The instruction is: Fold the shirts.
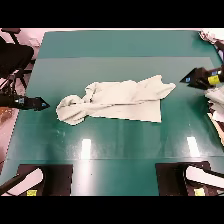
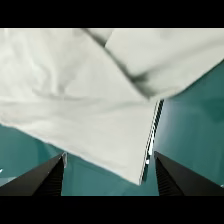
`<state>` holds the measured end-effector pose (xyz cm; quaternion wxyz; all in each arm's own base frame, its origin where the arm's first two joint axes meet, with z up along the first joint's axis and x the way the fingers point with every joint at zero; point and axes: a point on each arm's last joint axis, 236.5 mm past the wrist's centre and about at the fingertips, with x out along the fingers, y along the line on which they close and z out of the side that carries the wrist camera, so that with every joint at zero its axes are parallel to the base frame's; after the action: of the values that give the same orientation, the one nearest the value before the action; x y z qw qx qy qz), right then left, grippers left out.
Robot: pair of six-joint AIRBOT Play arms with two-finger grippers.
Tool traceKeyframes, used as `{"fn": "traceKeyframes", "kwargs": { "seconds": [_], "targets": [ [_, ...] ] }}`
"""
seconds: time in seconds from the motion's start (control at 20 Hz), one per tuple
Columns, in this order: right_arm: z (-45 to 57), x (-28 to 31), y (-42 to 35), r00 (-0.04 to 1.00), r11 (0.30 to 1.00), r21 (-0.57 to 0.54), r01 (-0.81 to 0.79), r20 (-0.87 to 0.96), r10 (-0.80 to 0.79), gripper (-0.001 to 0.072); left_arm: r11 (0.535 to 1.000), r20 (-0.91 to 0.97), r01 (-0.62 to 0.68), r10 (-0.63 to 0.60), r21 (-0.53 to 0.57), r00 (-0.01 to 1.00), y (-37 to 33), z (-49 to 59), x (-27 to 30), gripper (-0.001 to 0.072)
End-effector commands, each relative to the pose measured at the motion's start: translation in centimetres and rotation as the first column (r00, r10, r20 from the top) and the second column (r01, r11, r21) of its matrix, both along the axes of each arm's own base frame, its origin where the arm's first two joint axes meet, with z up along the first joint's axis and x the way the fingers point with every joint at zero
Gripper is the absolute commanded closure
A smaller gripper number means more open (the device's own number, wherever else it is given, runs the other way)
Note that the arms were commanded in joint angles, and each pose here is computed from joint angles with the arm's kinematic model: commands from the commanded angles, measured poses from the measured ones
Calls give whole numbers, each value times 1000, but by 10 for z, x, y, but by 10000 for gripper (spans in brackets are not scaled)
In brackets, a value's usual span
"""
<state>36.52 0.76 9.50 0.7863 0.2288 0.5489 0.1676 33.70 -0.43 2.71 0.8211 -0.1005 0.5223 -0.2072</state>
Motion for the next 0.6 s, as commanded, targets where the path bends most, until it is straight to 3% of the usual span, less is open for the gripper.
{"fn": "traceKeyframes", "kwargs": {
  "seconds": [0.0,0.35,0.55],
  "targets": [
    [-15,-29,10,1000,1000,-19,-2,29,2,85,986,-3,72,-73,-149,997,-19,-16,10,22],
    [-26,-47,9,983,991,-63,116,149,-106,86,999,69,34,-33,-12,997,15,-51,43,23],
    [-33,-54,12,982,990,-60,126,146,-116,85,986,70,160,-163,40,984,0,-62,38,23]
  ]
}}
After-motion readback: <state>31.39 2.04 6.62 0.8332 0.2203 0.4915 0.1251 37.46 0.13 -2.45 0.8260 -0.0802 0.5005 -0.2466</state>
